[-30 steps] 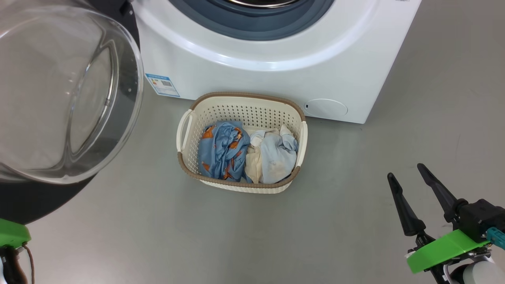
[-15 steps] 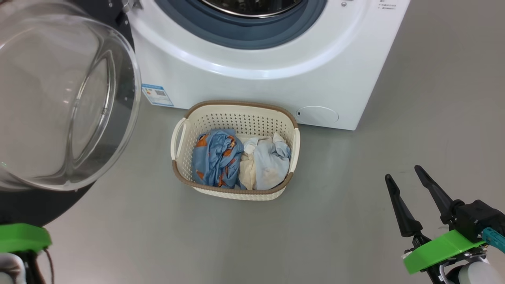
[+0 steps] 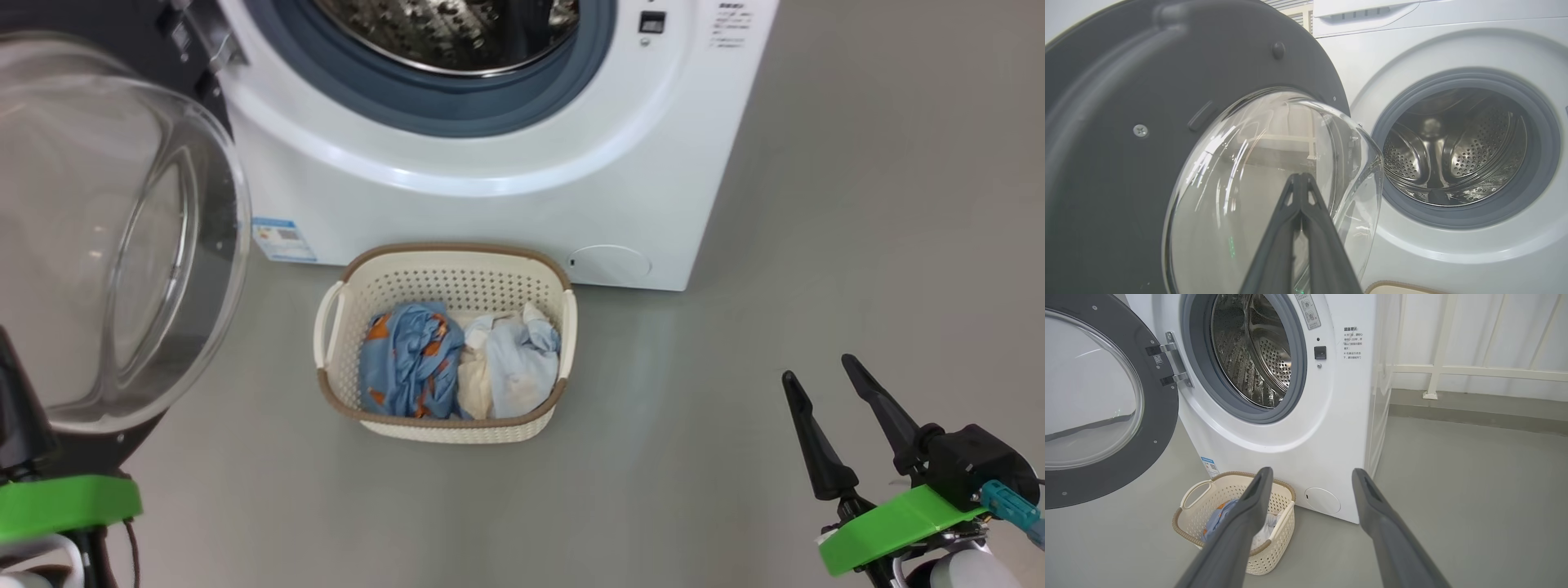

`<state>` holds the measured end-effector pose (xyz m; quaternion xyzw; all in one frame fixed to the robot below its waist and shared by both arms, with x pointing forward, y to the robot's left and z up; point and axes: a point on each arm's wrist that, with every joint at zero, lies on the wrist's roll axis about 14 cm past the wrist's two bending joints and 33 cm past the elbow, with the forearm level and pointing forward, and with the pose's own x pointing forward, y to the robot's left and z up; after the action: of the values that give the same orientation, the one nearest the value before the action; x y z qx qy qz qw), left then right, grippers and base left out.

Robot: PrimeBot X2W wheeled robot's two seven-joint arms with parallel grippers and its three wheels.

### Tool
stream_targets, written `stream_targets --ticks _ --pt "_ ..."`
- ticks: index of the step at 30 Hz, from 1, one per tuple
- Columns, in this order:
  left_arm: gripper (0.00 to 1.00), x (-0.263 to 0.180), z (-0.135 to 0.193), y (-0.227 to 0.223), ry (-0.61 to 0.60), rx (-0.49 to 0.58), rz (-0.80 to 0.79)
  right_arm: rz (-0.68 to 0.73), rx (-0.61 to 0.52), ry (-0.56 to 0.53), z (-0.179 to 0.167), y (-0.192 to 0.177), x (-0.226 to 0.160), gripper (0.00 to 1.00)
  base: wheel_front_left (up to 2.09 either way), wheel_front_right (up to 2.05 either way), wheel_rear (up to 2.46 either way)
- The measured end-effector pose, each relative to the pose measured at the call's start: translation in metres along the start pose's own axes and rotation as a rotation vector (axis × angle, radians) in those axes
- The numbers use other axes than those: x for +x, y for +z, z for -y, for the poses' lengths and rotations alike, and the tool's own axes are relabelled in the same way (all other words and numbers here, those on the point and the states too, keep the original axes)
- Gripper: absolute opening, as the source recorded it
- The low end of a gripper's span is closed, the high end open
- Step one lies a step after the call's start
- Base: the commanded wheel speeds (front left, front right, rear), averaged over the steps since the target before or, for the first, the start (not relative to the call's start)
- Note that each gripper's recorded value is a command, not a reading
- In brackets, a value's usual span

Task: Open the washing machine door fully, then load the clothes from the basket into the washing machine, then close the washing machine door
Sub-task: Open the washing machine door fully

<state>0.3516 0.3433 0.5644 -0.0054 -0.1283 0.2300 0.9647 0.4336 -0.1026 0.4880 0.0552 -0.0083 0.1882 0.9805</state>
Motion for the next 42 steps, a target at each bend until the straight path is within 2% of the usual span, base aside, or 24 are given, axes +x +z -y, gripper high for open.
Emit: stream_targets --ticks 1,2,3,13,23,32,42 --pt "0.08 0.0 0.007 0.004 -0.021 -0.005 0.015 0.003 -0.001 -0.008 0.002 0.001 -0.002 1.0 0.0 0.0 0.0" --pt "0.47 -0.001 0.013 0.009 -0.041 -0.007 0.028 0.006 -0.002 -0.018 0.004 0.003 -0.004 1.0 0.0 0.0 0.0" --pt "1.0 -0.002 0.02 0.011 -0.066 -0.013 0.036 0.011 -0.002 -0.027 0.006 0.005 -0.007 1.0 0.0 0.0 0.0" --pt "1.0 -0.028 0.069 -0.009 -0.219 -0.055 -0.037 0.049 0.001 -0.11 0.023 0.019 -0.031 1.0 0.0 0.0 0.0" --pt "1.0 -0.055 0.104 -0.04 -0.321 -0.089 -0.152 0.087 -0.015 -0.207 0.046 0.034 -0.061 1.0 0.0 0.0 0.0" --pt "1.0 -0.078 0.109 -0.051 -0.335 -0.092 -0.208 0.125 -0.024 -0.262 0.049 0.046 -0.09 1.0 0.0 0.0 0.0" --pt "1.0 -0.084 0.108 -0.048 -0.329 -0.13 -0.213 0.164 -0.031 -0.284 0.053 0.059 -0.097 1.0 0.0 0.0 0.0"
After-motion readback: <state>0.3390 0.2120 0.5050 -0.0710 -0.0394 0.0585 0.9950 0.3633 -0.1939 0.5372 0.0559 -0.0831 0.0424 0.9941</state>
